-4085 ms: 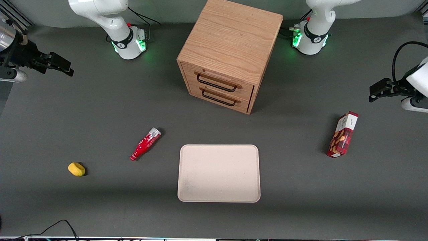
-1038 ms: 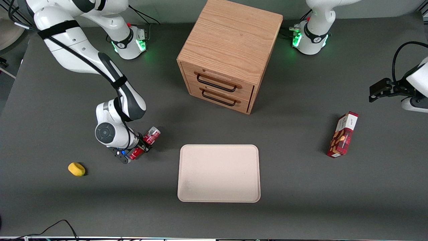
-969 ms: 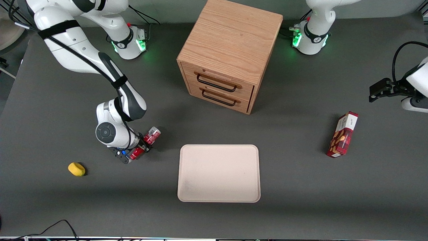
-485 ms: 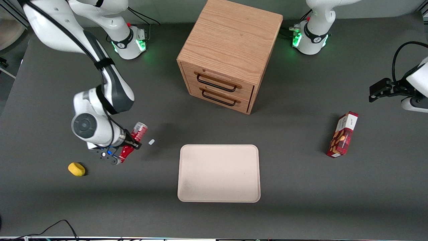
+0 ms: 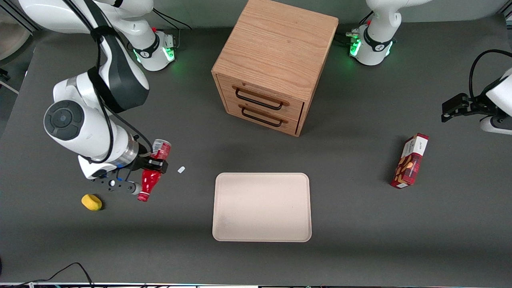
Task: Place coke bottle on tray
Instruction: 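Close the right gripper around the bottle's body and lift it, then carry the held bottle with the right gripper over the cream tray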
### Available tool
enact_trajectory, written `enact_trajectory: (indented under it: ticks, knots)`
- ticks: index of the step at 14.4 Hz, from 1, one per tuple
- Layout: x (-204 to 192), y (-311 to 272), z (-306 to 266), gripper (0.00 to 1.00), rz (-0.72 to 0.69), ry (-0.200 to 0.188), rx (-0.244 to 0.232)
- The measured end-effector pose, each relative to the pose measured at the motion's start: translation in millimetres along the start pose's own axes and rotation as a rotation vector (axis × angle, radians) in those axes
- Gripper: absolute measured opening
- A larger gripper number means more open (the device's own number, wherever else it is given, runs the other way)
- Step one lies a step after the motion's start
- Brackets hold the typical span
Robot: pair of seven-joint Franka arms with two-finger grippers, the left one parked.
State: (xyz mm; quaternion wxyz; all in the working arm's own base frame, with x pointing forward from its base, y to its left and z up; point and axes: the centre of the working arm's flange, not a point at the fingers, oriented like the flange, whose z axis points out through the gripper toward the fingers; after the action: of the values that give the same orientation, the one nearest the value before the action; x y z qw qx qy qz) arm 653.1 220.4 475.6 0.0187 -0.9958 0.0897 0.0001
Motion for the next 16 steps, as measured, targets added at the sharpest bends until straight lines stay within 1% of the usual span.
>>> enact_trajectory:
  ticks: [2, 4, 5, 7, 8, 9, 10, 12, 16]
  knots:
    - [5.1, -27.1, 9.8, 0.56, -0.042, -0.013, 0.046]
    - [14.6, -50.0, 40.6, 0.56, -0.064, -0.050, 0.084]
    - [20.6, -58.4, 62.2, 0.56, -0.071, -0.059, 0.102]
    - [29.9, -76.1, 116.4, 0.56, -0.083, -0.063, 0.139]
    - [31.0, -81.7, 135.7, 0.56, -0.086, -0.066, 0.146]
    - [32.7, -86.4, 154.2, 0.56, -0.091, -0.058, 0.154]
    - [33.4, -90.8, 172.6, 0.56, -0.103, -0.046, 0.151]
    - [29.7, -101.7, 204.2, 0.56, -0.140, -0.025, 0.125]
    - [20.8, -113.4, 256.6, 0.56, -0.191, -0.012, 0.084]
